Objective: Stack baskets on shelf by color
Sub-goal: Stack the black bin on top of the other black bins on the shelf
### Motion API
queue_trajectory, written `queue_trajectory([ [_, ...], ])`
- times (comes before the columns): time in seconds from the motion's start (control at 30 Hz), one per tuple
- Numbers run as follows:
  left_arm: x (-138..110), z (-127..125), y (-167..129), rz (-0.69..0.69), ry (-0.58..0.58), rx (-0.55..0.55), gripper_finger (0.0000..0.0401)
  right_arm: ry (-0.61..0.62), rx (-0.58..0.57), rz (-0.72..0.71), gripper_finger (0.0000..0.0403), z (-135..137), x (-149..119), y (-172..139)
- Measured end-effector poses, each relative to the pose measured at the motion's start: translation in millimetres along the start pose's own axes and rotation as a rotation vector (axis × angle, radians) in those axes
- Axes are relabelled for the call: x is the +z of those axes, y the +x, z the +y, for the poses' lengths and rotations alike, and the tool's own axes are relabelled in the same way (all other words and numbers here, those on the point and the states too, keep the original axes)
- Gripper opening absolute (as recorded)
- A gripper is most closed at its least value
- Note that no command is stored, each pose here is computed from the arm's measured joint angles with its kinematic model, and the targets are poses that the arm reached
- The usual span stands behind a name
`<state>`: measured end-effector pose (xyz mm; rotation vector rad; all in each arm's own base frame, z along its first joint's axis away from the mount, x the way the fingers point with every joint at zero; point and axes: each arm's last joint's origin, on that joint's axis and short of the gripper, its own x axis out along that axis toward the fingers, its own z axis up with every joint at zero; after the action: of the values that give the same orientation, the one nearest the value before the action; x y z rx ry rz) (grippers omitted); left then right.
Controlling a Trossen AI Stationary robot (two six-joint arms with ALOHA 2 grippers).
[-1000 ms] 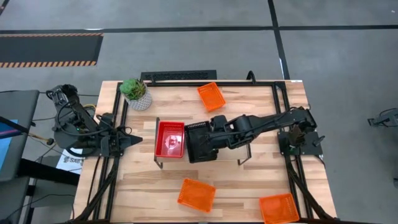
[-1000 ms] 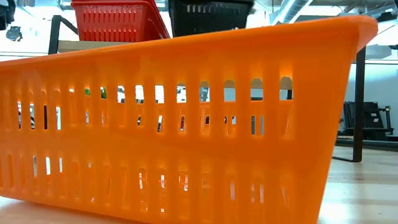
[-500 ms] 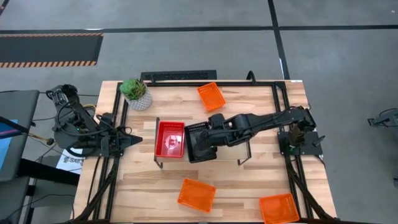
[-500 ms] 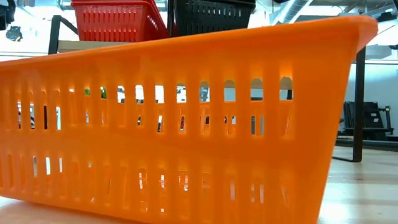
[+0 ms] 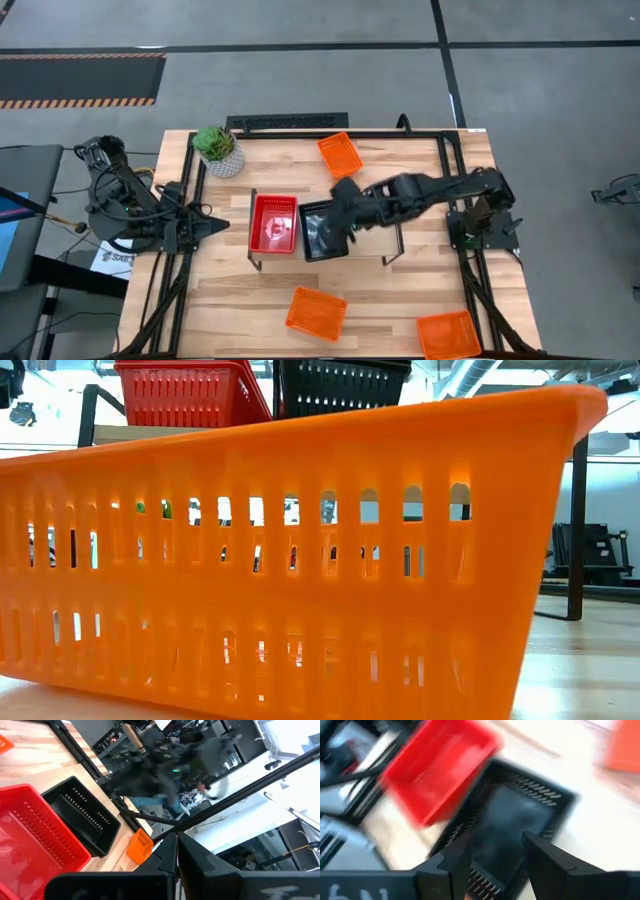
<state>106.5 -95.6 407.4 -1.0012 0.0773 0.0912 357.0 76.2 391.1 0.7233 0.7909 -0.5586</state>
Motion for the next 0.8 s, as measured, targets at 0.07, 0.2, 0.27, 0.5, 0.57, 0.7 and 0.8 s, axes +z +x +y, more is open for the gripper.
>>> queue_trajectory([
  [0.07, -0.2, 0.3, 0.1, 0.001, 0.013, 0.002, 0.0000, -0.078, 0.054, 0.013, 0.0191, 8.9, -7.4, -6.1],
  [0.2, -0.3, 0.3, 0.1, 0.001, 0.027, 0.002, 0.0000, -0.235, 0.127, 0.051, 0.0166, 27.5, -29.3, -1.5],
  [0.27, -0.5, 0.9, 0.1, 0.002, 0.032, 0.007, 0.0000, -0.314, 0.123, 0.070, 0.0144, 31.6, -39.4, 1.9],
  [0.5, -3.4, 5.0, 1.3, -0.006, 0.025, 0.048, 0.0000, -0.486, 0.170, 0.086, 0.0016, 46.2, -59.2, 10.4],
  [0.57, -5.5, 5.7, 2.9, -0.023, 0.021, 0.068, 0.0000, -0.537, 0.162, 0.110, 0.0012, 48.2, -67.5, 14.3],
  [0.7, -9.0, 6.3, 5.6, -0.039, -0.006, 0.088, 0.0000, -0.584, 0.171, 0.146, 0.0005, 52.9, -76.4, 24.7],
  [0.8, -11.7, 6.0, 7.5, -0.037, -0.019, 0.093, 0.0000, -0.617, 0.169, 0.158, 0.0006, 56.0, -82.2, 32.4],
])
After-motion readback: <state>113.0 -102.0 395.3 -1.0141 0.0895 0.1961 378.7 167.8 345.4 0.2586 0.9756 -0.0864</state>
